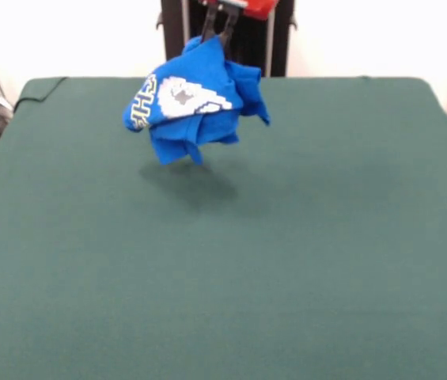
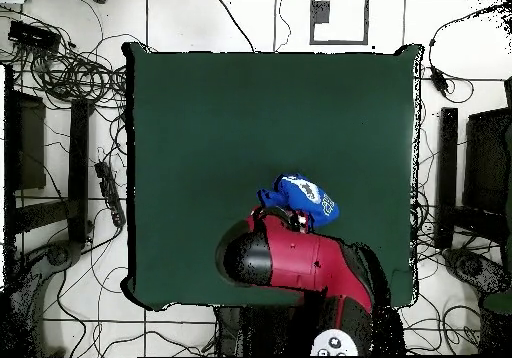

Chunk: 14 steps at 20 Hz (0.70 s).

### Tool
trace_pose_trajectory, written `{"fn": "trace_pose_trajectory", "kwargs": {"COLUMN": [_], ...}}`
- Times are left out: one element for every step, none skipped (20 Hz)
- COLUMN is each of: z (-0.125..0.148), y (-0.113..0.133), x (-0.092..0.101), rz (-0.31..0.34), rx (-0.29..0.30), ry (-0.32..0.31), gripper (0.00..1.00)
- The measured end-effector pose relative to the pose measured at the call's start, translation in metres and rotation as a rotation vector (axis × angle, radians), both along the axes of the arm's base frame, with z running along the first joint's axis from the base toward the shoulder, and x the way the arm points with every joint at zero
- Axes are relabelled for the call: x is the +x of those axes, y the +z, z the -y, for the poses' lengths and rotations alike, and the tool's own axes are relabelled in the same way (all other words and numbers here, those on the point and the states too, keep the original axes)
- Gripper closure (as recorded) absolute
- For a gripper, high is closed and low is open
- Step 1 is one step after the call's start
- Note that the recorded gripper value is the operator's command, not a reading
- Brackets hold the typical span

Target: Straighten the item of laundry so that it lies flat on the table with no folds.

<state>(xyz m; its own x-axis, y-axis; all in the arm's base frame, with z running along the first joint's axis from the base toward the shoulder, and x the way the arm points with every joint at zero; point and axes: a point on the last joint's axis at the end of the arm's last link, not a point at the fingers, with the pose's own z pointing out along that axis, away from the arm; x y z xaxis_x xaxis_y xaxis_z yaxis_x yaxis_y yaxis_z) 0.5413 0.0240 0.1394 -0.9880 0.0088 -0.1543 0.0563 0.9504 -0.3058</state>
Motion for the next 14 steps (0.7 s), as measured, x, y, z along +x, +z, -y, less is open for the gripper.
{"fn": "trace_pose_trajectory", "kwargs": {"z": [-0.003,-0.005,-0.006,-0.008,-0.01,-0.013,-0.016,-0.016,-0.016,-0.016,-0.017,-0.017,-0.017,-0.017], "y": [0.006,0.011,0.016,0.021,0.027,0.036,0.051,0.055,0.058,0.063,0.07,0.073,0.08,0.084], "x": [0.004,0.006,0.009,0.012,0.016,0.022,0.035,0.038,0.041,0.045,0.051,0.054,0.059,0.062], "rz": [0.015,0.026,0.036,0.05,0.066,0.095,0.163,0.185,0.2,0.232,0.283,0.309,0.379,0.426], "rx": [-0.013,-0.024,-0.034,-0.047,-0.06,-0.078,-0.109,-0.118,-0.124,-0.136,-0.152,-0.16,-0.182,-0.194], "ry": [0.014,0.025,0.037,0.051,0.066,0.09,0.132,0.143,0.151,0.168,0.191,0.203,0.235,0.255], "gripper": [1.0,1.0,1.0,1.0,1.0,1.0,1.0,1.0,1.0,1.0,1.0,1.0,1.0,1.0]}}
